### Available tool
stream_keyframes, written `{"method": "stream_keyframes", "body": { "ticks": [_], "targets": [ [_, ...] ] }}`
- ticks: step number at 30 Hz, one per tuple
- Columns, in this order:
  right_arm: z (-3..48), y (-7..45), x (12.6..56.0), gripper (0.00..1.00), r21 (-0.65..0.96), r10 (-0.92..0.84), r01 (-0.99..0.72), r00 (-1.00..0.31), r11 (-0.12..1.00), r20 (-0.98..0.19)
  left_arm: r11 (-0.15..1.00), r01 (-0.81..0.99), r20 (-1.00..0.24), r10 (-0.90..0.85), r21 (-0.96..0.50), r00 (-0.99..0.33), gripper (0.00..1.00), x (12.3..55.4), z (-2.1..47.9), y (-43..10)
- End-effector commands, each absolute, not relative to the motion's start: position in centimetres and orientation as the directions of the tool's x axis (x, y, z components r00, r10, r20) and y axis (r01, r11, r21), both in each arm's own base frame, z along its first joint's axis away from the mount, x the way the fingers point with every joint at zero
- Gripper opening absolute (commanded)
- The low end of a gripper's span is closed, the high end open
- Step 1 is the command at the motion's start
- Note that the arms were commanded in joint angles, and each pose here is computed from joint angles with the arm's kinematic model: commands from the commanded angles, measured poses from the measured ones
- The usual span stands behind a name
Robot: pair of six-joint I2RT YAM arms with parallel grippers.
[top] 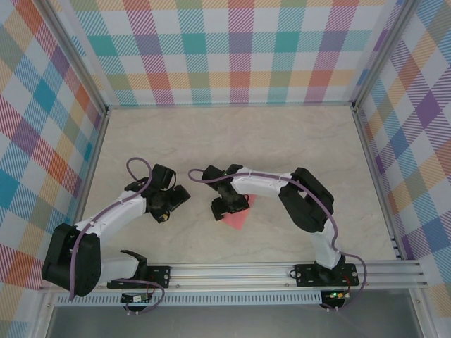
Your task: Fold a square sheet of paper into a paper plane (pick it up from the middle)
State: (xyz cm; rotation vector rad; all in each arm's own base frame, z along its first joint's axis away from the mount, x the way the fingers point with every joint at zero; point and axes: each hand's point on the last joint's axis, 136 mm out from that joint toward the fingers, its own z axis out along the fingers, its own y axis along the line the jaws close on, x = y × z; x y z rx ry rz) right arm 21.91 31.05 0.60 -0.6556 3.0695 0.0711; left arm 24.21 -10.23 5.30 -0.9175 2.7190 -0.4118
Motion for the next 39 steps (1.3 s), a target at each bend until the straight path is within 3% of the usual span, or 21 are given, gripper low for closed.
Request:
{"method": "stream_keyframes", "body": {
  "ticks": [1,10,21,27,30,39],
  "targets": [
    [-5.4,27.5,20.2,0.75,0.023,-0.409,-0.41,-0.903,0.912,0.133,0.769,-0.553,-0.147,-0.617,-0.32,-0.773,0.89,24.0,5.5,-9.5],
    [-4.8,26.4,20.9,0.75,0.061,-0.423,-0.419,-0.899,0.906,0.116,0.769,-0.552,-0.151,-0.617,-0.324,-0.772,0.89,23.9,5.6,-9.5],
    [-4.7,26.4,21.3,0.62,0.088,-0.418,-0.41,-0.902,0.908,0.108,0.771,-0.507,-0.146,-0.594,-0.385,-0.791,0.87,24.1,6.2,-10.5],
    [-4.0,27.5,21.6,0.58,0.262,-0.413,-0.383,-0.908,0.886,0.07,0.716,-0.316,-0.108,-0.478,-0.623,-0.872,0.63,24.6,8.3,-15.7],
    [-3.4,27.8,21.7,0.57,0.333,-0.416,-0.375,-0.908,0.865,0.058,0.707,-0.253,-0.108,-0.423,-0.661,-0.899,0.52,24.2,8.8,-17.4],
    [-2.0,27.6,22.0,0.57,0.442,-0.425,-0.373,-0.905,0.816,0.022,0.671,-0.152,-0.084,-0.306,-0.726,-0.948,0.32,24.0,8.2,-22.8]
  ]
}}
